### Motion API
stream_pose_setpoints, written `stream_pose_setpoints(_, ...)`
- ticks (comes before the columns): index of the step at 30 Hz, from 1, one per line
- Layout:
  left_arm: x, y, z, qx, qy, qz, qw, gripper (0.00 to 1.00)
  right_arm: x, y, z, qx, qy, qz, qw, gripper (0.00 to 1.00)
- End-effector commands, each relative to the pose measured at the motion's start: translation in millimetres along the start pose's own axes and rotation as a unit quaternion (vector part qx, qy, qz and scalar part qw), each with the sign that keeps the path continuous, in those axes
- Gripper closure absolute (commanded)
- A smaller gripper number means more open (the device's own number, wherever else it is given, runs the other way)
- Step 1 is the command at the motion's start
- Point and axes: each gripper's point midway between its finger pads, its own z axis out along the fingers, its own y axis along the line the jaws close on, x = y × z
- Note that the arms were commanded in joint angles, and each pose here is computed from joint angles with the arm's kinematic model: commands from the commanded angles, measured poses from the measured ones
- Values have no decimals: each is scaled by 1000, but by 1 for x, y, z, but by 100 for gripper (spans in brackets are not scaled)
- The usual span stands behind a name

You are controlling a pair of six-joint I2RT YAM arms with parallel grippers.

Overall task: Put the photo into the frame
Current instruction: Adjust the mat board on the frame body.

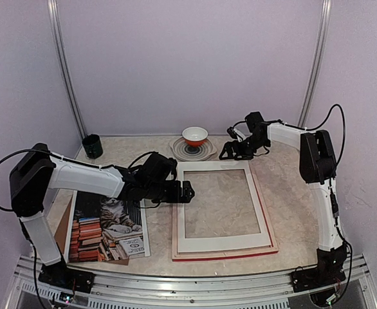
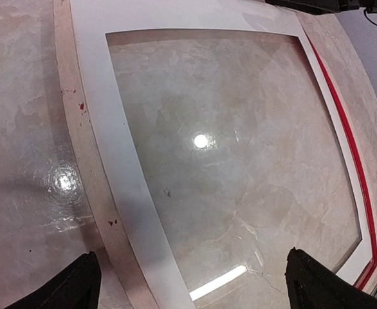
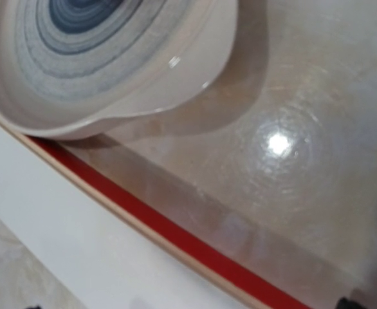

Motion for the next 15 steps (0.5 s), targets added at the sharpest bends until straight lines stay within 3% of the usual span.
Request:
stream_pose_setpoints(1, 6, -3, 6, 7, 4, -2, 1000, 1, 24, 7, 11, -15, 34, 7, 999, 1)
stream_pose_setpoints(15, 14, -4, 16, 13, 9, -12, 1000, 1, 18, 23, -12, -16, 9, -2, 1000, 1)
